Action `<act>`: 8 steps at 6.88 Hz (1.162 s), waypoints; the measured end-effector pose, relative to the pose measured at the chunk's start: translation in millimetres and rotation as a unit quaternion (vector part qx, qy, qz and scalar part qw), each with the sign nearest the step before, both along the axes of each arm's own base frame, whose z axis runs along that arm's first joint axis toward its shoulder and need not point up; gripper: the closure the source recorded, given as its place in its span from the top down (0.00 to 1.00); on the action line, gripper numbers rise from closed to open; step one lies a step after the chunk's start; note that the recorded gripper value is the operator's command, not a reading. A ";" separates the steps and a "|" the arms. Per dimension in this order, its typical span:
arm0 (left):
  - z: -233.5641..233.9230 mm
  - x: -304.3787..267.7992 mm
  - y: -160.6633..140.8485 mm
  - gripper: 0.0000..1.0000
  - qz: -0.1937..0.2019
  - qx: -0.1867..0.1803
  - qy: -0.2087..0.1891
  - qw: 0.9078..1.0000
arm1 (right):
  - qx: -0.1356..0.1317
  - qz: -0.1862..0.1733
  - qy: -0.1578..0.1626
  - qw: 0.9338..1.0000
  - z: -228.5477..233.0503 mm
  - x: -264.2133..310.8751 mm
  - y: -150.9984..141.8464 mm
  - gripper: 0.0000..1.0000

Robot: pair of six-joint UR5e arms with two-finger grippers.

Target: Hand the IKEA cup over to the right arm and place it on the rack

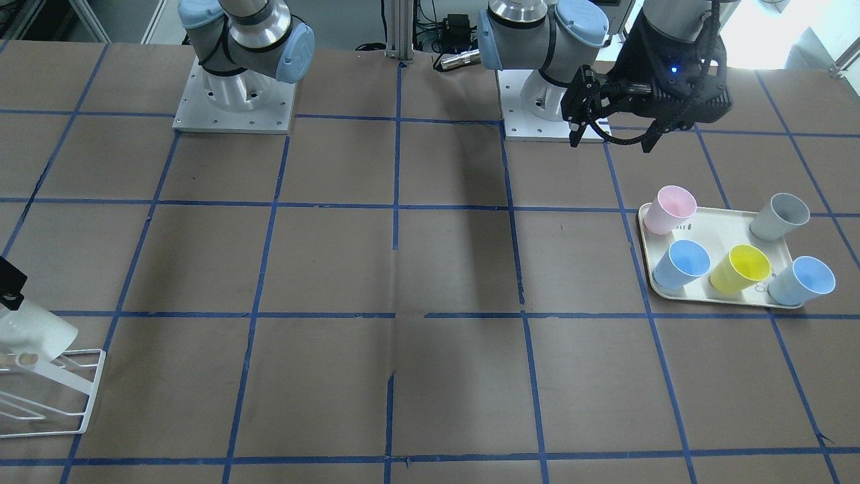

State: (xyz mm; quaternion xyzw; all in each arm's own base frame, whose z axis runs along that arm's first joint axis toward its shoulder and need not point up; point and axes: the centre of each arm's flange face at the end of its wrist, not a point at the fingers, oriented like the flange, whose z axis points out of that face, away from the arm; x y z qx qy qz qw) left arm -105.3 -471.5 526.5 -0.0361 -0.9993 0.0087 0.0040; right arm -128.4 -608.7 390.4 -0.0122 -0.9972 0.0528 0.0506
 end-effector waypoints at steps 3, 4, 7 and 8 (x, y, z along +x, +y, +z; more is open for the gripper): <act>4.7 -2.3 -8.1 1.00 -0.002 -0.037 -0.001 0.999 | 0.030 -0.020 -0.025 0.999 51.9 58.7 36.0 1.00; 3.8 -2.3 -8.3 1.00 -0.001 -0.039 -0.002 0.999 | 0.044 -0.030 -0.045 0.998 69.4 88.1 52.4 0.98; 2.3 -2.2 -6.8 1.00 0.007 -0.036 -0.001 0.999 | 0.082 -0.040 -0.079 0.993 100.6 186.4 97.9 1.00; 1.8 -1.8 -5.4 1.00 0.012 -0.034 -0.001 0.999 | 0.087 -0.040 -0.073 0.993 103.1 224.8 107.4 1.00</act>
